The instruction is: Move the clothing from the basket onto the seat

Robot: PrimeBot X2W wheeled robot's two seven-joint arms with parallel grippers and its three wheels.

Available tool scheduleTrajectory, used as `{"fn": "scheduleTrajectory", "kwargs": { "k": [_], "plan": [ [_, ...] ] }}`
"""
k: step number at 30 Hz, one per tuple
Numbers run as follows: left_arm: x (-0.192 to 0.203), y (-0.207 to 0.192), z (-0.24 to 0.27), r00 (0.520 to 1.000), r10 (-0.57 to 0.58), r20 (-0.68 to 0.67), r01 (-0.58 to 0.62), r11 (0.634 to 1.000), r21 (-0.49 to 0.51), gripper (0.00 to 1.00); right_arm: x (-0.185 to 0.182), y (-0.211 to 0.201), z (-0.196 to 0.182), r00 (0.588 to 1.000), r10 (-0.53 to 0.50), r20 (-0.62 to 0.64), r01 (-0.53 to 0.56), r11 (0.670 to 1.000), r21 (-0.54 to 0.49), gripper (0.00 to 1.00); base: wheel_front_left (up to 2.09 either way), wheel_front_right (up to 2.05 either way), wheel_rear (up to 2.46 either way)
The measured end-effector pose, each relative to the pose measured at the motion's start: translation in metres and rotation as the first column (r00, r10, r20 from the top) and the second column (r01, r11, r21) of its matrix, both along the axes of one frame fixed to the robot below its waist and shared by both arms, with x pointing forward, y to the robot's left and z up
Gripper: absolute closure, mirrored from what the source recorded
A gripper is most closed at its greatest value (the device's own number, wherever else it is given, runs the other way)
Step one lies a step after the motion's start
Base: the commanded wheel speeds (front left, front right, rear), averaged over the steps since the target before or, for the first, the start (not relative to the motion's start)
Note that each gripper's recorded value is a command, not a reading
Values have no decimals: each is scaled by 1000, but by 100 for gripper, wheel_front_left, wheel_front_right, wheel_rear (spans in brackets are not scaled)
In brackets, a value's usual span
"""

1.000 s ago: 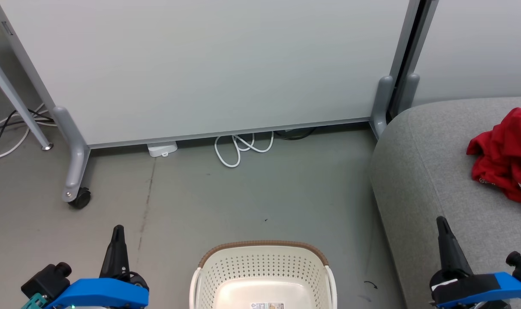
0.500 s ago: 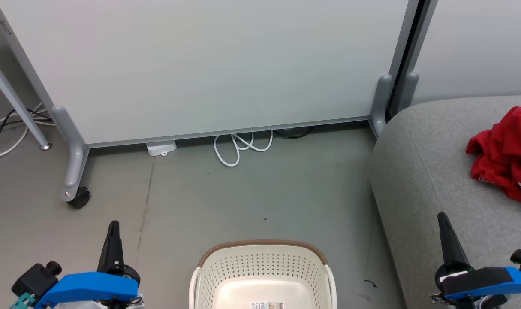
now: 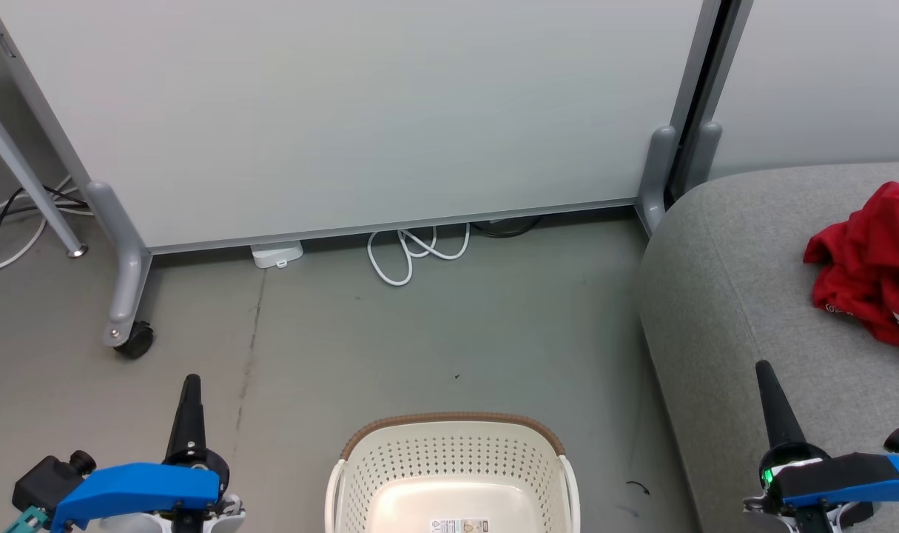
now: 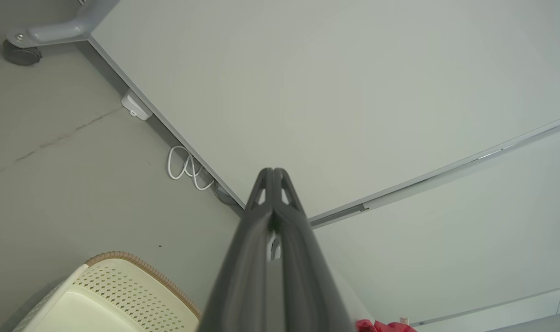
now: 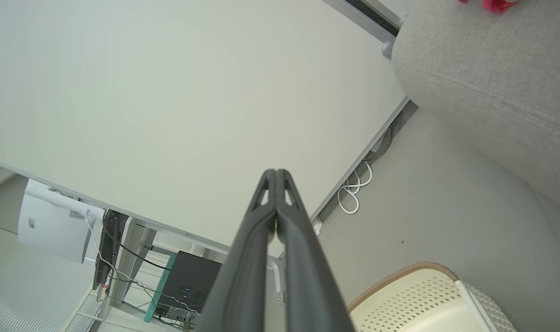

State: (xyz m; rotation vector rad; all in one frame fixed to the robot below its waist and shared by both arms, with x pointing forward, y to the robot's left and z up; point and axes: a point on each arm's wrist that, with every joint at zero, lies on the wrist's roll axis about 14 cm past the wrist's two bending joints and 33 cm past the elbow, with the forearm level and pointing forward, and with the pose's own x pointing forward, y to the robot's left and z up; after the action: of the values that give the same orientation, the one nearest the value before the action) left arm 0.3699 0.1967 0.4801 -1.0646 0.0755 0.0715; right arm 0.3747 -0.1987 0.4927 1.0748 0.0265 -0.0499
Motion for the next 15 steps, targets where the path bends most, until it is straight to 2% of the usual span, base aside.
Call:
{"fn": "scheduleTrajectory", "kwargs": {
  "k": [15],
  "plan": [
    [5, 1, 6, 1000, 8, 17, -6, 989, -150, 100, 4, 0, 3, 1000, 1, 6, -2, 989, 146, 100, 0, 0, 0]
  ]
}}
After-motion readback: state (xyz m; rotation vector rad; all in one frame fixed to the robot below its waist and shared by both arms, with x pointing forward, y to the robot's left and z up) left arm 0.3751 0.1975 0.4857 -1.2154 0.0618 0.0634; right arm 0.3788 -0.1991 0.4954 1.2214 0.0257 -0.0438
